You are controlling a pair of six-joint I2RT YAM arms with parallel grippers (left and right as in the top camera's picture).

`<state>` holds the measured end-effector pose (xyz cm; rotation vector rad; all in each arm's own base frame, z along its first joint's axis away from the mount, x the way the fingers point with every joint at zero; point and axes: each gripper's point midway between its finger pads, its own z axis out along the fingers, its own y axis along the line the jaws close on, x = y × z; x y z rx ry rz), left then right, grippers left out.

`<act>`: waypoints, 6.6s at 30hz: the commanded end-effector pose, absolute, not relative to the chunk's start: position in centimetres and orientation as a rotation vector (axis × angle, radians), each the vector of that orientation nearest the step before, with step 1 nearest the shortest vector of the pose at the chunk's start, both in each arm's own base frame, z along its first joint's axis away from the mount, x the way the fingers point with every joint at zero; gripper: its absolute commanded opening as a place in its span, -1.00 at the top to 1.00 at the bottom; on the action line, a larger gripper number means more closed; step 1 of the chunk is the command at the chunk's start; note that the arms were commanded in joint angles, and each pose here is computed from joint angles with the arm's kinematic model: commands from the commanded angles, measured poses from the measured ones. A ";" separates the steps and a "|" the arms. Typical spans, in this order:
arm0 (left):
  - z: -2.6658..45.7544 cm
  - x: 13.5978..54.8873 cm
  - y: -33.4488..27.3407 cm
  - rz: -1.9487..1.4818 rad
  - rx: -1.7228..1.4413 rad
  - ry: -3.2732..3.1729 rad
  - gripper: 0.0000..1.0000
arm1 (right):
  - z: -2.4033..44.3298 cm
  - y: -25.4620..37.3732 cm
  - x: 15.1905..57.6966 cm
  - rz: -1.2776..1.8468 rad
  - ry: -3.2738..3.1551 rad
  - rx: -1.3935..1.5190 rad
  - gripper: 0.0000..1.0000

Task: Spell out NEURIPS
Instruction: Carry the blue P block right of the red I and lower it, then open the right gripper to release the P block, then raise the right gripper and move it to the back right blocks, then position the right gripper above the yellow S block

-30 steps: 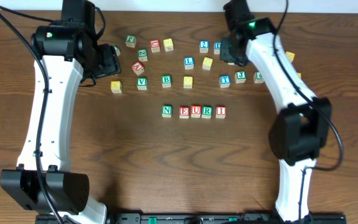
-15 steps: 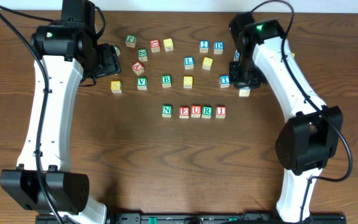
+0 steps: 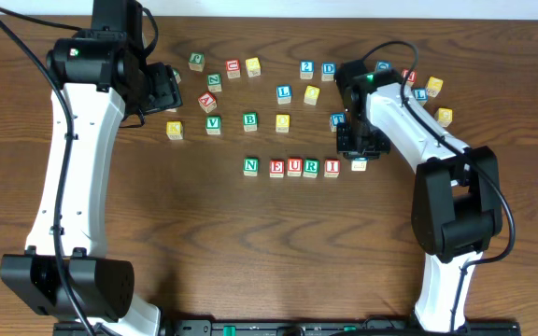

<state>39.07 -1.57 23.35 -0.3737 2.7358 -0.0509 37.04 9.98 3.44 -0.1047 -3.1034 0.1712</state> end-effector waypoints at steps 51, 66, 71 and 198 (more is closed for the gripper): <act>24.3 39.6 -1.2 -0.039 -0.360 2.694 -0.48 | 13.6 7.4 46.1 -0.053 -3.463 -0.325 0.09; 24.6 40.4 -1.3 -0.046 -0.356 2.661 -0.47 | 14.3 9.0 47.7 -0.123 -3.539 -0.292 0.07; 24.8 40.8 -1.3 -0.050 -0.354 2.645 -0.47 | 14.6 11.0 48.0 -0.154 -3.568 -0.228 0.05; 21.3 43.2 -1.4 -0.045 -0.369 2.686 -0.96 | 1.9 -5.0 47.7 0.014 -3.261 -0.492 0.38</act>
